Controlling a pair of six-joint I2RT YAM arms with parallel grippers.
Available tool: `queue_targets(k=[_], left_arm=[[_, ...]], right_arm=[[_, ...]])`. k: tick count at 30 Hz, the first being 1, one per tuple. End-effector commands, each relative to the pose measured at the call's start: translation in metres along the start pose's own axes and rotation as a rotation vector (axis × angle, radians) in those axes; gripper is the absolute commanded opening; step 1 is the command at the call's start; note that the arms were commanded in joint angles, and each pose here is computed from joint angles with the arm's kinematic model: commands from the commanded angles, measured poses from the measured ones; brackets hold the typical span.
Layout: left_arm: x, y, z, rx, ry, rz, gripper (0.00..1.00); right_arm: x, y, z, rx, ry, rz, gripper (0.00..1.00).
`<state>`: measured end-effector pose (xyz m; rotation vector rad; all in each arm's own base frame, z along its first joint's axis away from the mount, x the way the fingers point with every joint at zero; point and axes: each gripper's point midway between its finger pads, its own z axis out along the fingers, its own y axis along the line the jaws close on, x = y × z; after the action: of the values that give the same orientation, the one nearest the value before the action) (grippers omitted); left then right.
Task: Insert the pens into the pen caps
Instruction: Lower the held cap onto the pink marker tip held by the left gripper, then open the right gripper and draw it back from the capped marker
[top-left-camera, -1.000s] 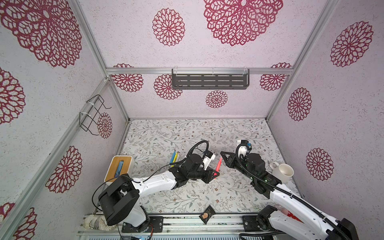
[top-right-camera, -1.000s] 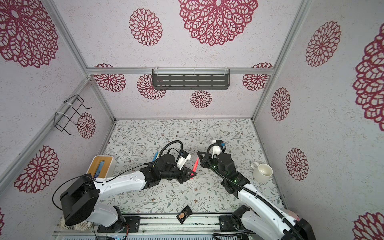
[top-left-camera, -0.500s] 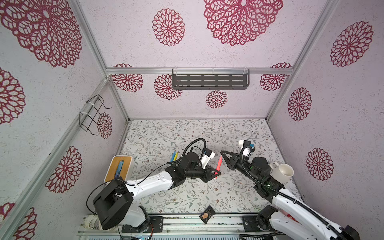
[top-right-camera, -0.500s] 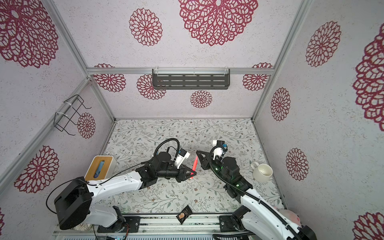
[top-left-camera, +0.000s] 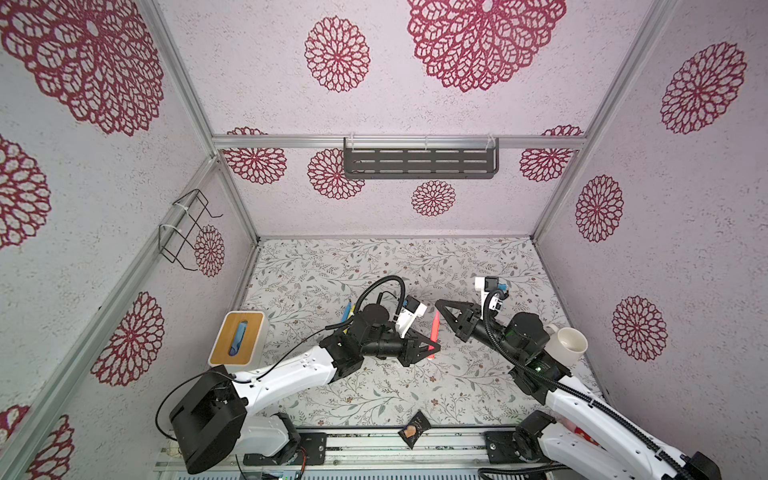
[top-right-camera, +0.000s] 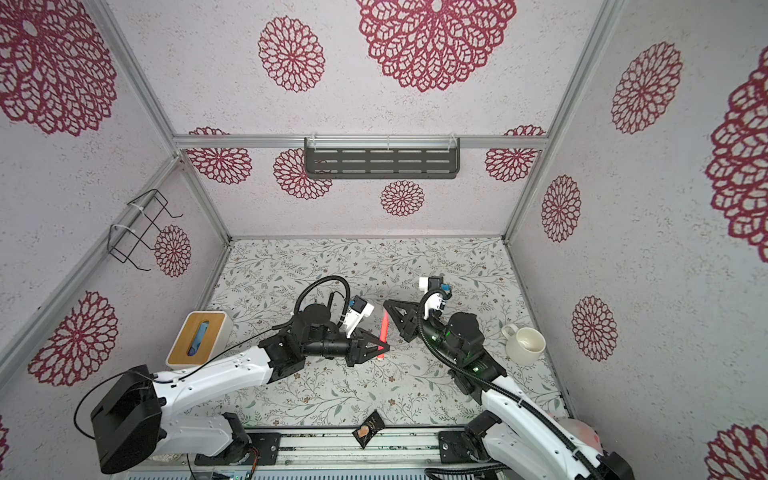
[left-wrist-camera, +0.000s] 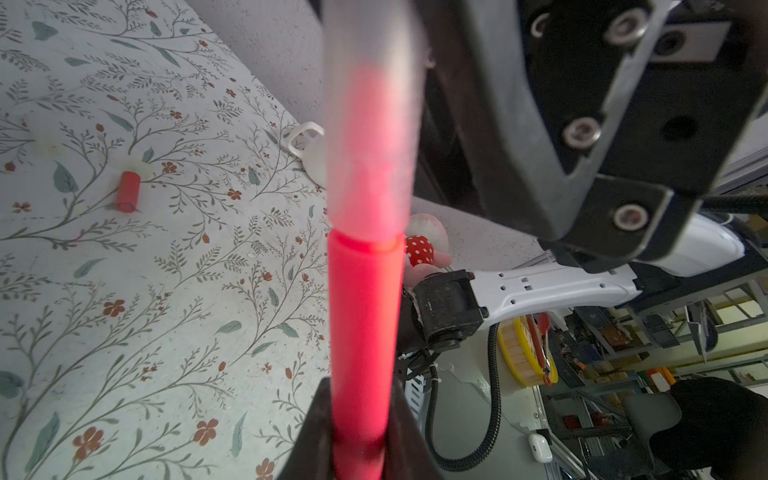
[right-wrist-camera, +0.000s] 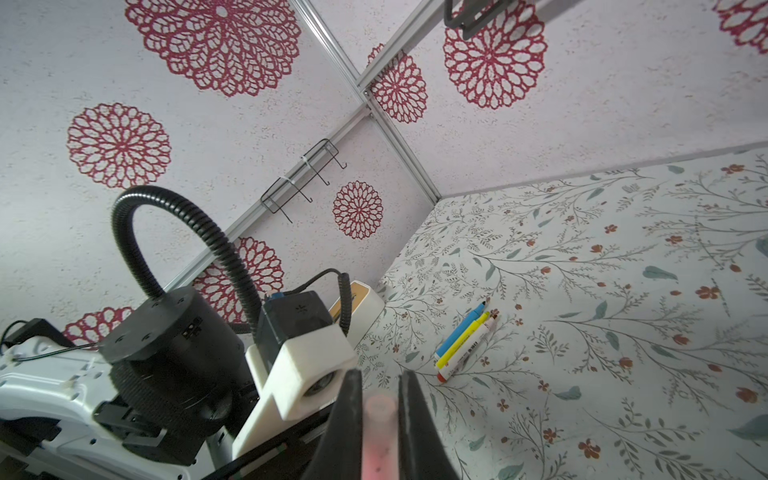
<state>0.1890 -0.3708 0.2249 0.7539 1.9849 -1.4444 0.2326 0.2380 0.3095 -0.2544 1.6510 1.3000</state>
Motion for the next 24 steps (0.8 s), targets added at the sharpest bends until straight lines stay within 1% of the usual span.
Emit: queue_targets(k=[1, 4, 11, 14, 17, 20, 21, 24], left_arm=[[-0.052, -0.028, -0.019, 0.065, -0.18, 0.117, 0.0], [-0.057, -0.025, -0.026, 0.05, -0.202, 0.121, 0.0], [-0.064, -0.03, -0.035, 0.074, -0.229, 0.125, 0.0], [-0.066, -0.029, -0.037, 0.072, -0.234, 0.129, 0.0], [-0.066, -0.028, -0.038, 0.062, -0.233, 0.131, 0.0], [-0.063, -0.02, -0.036, 0.018, -0.214, 0.129, 0.0], [-0.062, -0.017, -0.037, -0.003, -0.206, 0.132, 0.0], [-0.062, -0.012, -0.038, -0.043, -0.197, 0.147, 0.0]], right_arm=[[0.028, 0.016, 0.0, -0.098, 0.141, -0.016, 0.12], [0.03, 0.017, 0.0, -0.106, 0.147, -0.023, 0.14], [0.03, 0.029, 0.001, -0.179, 0.155, -0.027, 0.17], [0.03, 0.034, 0.001, -0.206, 0.162, -0.03, 0.26], [0.027, 0.037, 0.0, -0.218, 0.151, -0.039, 0.41], [0.02, 0.041, -0.003, -0.215, 0.125, -0.053, 0.57], [0.018, 0.041, -0.004, -0.21, 0.116, -0.062, 0.61], [0.016, 0.04, -0.007, -0.188, 0.111, -0.08, 0.62]])
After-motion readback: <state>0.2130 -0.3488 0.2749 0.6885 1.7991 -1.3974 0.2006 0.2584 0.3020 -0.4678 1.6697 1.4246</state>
